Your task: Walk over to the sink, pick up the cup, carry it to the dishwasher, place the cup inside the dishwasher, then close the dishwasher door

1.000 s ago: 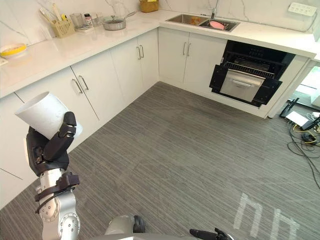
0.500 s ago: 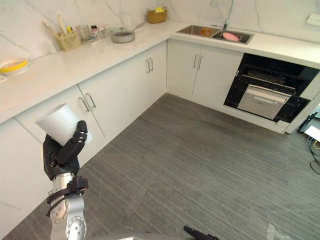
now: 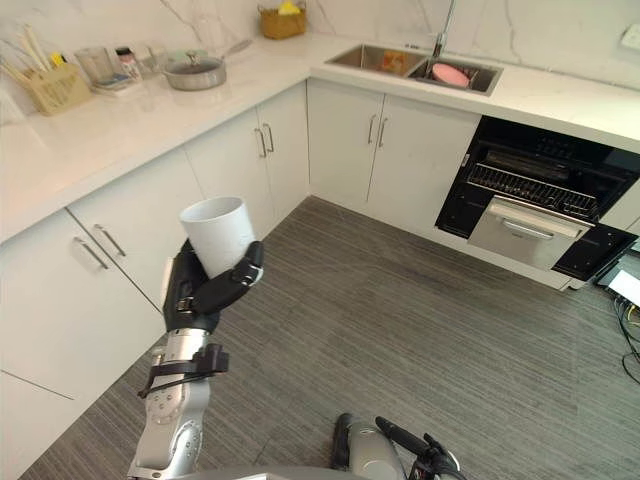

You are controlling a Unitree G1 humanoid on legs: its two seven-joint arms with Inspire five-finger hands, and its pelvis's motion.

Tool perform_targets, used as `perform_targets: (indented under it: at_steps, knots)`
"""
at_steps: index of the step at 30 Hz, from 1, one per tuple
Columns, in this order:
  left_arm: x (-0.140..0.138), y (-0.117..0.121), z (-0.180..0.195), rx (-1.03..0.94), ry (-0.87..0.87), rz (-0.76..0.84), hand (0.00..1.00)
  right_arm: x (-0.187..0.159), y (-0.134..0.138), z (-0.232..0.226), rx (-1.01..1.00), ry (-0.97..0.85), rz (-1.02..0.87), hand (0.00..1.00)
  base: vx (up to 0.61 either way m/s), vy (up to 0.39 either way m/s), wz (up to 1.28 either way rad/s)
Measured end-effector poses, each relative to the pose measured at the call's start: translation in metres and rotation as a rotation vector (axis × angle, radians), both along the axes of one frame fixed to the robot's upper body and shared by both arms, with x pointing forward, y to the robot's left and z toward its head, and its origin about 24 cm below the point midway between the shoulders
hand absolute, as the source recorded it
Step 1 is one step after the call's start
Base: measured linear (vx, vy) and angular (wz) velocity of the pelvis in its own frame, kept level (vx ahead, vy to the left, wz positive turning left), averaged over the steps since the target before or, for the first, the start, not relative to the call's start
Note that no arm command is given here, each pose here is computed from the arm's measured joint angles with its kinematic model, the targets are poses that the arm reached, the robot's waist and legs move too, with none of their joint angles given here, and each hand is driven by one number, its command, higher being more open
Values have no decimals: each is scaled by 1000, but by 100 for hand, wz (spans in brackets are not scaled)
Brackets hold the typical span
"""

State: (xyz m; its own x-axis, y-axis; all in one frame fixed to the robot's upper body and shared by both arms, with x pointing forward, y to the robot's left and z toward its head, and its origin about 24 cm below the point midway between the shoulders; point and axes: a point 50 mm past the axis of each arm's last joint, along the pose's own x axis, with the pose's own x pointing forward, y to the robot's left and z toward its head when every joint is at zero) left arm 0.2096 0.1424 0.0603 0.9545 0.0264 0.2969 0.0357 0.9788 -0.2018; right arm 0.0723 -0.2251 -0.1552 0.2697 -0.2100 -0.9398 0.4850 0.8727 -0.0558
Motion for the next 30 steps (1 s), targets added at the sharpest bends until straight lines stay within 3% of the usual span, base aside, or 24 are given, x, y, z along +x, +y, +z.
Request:
perform_targets:
  at_steps: [6,12,19,25,30]
  knots:
    - [1,-2,6,-14,-35,-25,0,-22,-7,2,-22,42,49,100,396,-136,-27]
    - [-3,20,5,-64,-41,50,0,-5,-16,0,-25,9,87,100,406,20,-50]
    - [-13,14,-10,-110,31,73,0,-8,-14,-4,-14,39,40,100,417,279,-53]
    - [-3,19,-10,-47,24,15,0,-55,8,-15,47,155,-201,100,360,273,-20]
    - [6,16,3,7,-32,-48,0,-34,0,-9,-45,48,-195,100,300,172,-36]
